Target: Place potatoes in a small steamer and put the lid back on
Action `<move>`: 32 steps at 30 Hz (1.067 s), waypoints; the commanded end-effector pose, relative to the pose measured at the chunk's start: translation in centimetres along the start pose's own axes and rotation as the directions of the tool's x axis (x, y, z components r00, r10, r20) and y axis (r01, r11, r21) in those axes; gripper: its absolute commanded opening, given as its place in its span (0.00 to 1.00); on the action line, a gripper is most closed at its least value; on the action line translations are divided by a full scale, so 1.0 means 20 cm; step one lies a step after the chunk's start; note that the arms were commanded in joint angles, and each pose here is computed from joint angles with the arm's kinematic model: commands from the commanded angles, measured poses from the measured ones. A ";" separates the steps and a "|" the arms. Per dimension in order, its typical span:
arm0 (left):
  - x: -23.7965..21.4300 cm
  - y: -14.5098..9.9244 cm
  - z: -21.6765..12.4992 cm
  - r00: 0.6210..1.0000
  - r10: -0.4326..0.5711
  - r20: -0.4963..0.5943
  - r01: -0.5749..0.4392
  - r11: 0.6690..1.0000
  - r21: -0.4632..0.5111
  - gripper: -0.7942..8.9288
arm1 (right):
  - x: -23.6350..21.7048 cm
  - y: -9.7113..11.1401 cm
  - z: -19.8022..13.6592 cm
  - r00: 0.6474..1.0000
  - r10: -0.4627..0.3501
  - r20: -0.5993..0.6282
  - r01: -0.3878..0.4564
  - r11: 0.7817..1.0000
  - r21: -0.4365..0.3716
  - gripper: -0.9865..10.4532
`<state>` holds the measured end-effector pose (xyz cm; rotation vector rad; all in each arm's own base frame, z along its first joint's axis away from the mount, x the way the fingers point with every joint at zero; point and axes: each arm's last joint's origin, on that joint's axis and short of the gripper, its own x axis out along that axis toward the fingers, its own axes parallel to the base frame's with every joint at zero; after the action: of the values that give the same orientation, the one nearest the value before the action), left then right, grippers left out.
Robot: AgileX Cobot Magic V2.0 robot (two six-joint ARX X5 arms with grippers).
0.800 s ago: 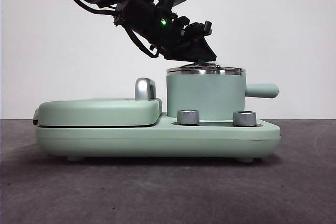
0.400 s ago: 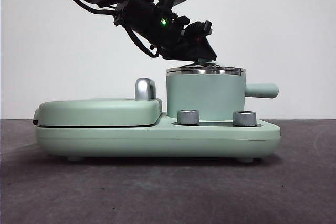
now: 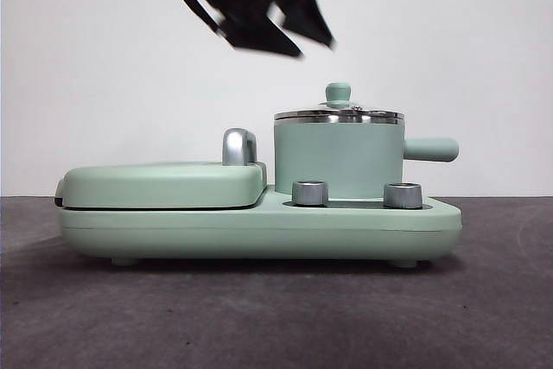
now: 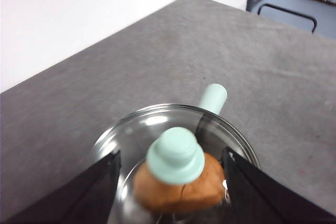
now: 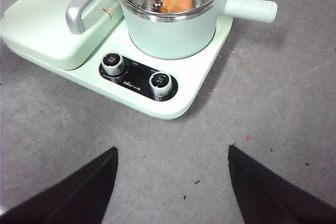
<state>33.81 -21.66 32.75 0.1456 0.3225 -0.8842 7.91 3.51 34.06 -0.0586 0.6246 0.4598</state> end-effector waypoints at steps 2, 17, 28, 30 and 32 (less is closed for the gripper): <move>-0.15 0.05 0.08 0.998 -0.060 0.016 0.062 0.985 -0.161 0.40 | 0.00 0.00 0.01 1.000 0.000 0.014 0.000 1.000 0.006 0.37; -0.87 0.06 -0.31 0.986 0.157 -0.062 -0.168 0.909 -0.382 0.40 | 0.00 0.00 0.01 1.000 0.007 0.013 -0.007 1.000 0.006 0.37; -1.17 -0.19 -0.54 0.976 0.197 -0.096 -0.218 0.844 -0.490 0.40 | 0.00 0.00 0.01 1.000 0.007 0.012 -0.007 1.000 0.007 0.37; -1.20 -0.22 -0.56 0.975 0.191 -0.114 -0.222 0.839 -0.497 0.40 | 0.00 0.00 0.01 1.000 0.007 0.006 -0.008 1.000 0.008 0.37; -1.22 -0.24 -0.56 0.975 0.187 -0.124 -0.224 0.836 -0.501 0.40 | -0.01 0.00 0.01 1.000 0.008 0.006 -0.008 1.000 0.007 0.37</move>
<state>13.20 -3.74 30.12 -0.2821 0.5964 -0.5531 7.88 3.51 34.04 -0.0579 0.6275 0.4630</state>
